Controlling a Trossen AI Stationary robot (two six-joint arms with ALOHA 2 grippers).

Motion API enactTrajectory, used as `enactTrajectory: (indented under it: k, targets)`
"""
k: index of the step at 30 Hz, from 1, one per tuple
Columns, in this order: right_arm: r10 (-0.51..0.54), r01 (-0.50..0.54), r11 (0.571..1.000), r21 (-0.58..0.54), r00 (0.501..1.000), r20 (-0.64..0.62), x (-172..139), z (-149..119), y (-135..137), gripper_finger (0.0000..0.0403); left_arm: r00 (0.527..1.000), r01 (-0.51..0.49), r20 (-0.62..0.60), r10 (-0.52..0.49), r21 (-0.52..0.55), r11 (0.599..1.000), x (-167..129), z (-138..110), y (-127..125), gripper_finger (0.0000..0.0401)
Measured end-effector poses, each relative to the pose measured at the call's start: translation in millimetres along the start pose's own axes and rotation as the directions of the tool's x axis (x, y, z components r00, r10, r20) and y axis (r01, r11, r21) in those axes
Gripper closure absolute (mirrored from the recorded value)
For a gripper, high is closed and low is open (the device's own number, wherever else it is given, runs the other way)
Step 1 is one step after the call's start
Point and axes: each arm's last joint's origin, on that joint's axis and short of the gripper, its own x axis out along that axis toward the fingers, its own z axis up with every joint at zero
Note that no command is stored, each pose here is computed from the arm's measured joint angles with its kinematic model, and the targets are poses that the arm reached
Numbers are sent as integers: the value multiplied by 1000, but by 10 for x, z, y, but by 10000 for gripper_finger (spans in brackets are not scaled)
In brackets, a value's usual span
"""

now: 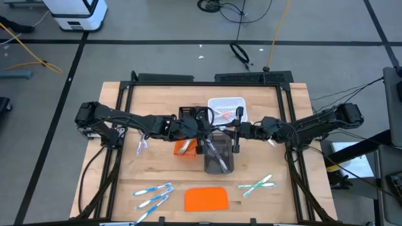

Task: Pick & Place Toothbrushes
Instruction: Put the blue toothbrush into the black bin

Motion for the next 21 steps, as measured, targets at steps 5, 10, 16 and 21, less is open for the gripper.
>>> enactTrajectory:
  k: [5, 10, 16, 21]
  targets:
    - [-18, 18, 1000, -4, 1000, -5, 1, -5, -51, 388, 999, -45, -10, 45, 41, 998, -71, 11, 0, 379]
    - [-46, 45, 999, -8, 999, -19, -1, -17, -142, 388, 985, -150, -68, 157, 94, 984, -176, -22, 6, 379]
    - [-101, 101, 995, -12, 995, -11, -10, -6, -287, 388, 959, -215, -164, 231, 109, 971, -219, -125, 18, 380]
    - [-160, 160, 987, 3, 986, -38, 9, -76, -446, 388, 956, -218, -190, 225, 58, 974, -242, -152, 21, 380]
